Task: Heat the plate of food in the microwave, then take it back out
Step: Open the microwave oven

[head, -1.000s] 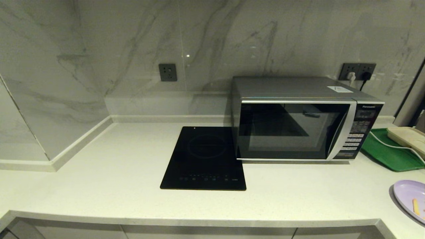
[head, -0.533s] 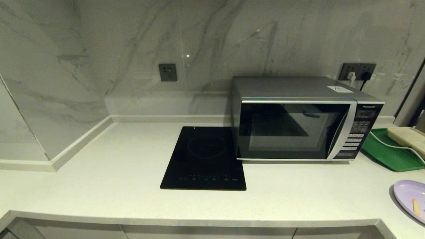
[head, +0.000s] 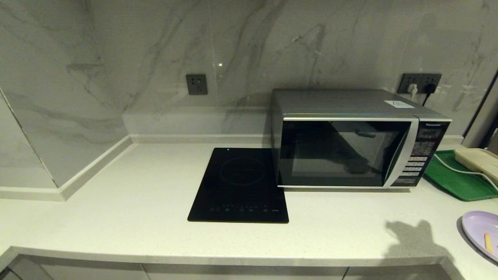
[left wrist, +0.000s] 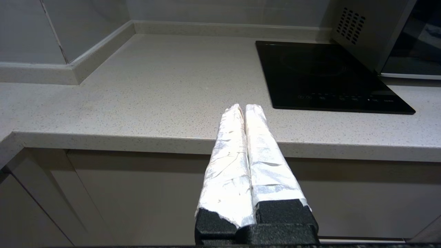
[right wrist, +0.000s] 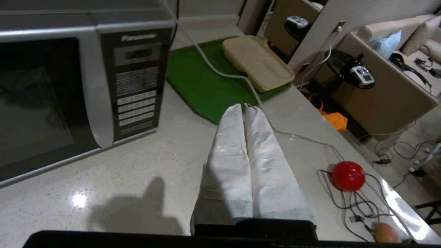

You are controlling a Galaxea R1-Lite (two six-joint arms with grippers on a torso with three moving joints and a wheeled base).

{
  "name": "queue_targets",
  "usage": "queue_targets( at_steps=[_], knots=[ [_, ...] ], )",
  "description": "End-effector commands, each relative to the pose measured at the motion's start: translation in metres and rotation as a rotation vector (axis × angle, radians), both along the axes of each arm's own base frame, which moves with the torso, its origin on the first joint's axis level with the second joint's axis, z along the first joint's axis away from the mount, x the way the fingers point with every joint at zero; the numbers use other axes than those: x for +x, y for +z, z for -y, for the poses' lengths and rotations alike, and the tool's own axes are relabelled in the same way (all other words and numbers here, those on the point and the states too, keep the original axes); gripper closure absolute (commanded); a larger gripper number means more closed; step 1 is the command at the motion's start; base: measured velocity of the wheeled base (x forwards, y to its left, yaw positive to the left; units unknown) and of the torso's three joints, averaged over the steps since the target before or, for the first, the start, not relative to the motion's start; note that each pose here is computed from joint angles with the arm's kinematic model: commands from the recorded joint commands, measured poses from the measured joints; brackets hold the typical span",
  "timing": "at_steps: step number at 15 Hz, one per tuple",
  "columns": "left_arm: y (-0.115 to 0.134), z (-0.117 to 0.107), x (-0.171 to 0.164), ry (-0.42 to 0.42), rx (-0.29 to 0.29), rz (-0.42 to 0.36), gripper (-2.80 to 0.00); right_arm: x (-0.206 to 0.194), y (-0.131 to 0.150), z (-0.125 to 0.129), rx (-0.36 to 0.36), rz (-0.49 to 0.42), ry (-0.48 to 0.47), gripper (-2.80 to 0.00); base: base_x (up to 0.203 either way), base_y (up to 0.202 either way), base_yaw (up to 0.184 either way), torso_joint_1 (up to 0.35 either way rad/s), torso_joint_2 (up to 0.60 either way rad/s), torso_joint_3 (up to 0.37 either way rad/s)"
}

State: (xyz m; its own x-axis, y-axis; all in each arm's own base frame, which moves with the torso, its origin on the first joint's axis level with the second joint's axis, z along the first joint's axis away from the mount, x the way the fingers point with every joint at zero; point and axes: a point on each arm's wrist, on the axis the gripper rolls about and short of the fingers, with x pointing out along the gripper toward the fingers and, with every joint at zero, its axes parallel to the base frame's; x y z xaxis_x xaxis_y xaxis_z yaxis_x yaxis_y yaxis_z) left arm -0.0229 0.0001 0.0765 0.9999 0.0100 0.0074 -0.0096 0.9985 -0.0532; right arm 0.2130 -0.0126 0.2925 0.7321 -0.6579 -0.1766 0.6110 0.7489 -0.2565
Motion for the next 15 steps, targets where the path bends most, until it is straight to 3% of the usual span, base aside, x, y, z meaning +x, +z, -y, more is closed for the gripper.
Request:
queue_targets(
  at_steps=[1, 4, 8, 9, 10, 15],
  knots=[
    [0.000, 0.000, 0.000, 0.001, -0.001, 0.000, 0.00, 0.079, -0.066, -0.028, -0.032, -0.196, 0.041, 0.00, 0.000, 0.000, 0.000, 0.000, 0.00, 0.000],
    [0.000, 0.000, 0.000, 0.001, -0.001, 0.000, 0.00, 0.120, -0.119, -0.077, -0.103, -0.278, 0.059, 0.00, 0.000, 0.000, 0.000, 0.000, 0.00, 0.000],
    [0.000, 0.000, 0.000, 0.001, 0.000, 0.002, 0.00, 0.152, -0.157, -0.084, -0.111, -0.299, 0.001, 0.00, 0.000, 0.000, 0.000, 0.000, 0.00, 0.000],
    [0.000, 0.000, 0.000, 0.001, -0.001, 0.000, 0.00, 0.156, -0.163, -0.080, -0.104, -0.306, -0.017, -1.16, 0.000, 0.000, 0.000, 0.000, 0.00, 0.000],
    [0.000, 0.000, 0.000, 0.001, -0.001, 0.000, 0.00, 0.160, -0.165, -0.078, -0.097, -0.300, -0.026, -2.80, 0.000, 0.000, 0.000, 0.000, 0.00, 0.000],
    [0.000, 0.000, 0.000, 0.001, -0.001, 0.000, 0.00, 0.183, -0.165, -0.074, -0.058, -0.237, -0.059, -2.80, 0.000, 0.000, 0.000, 0.000, 0.00, 0.000]
  ],
)
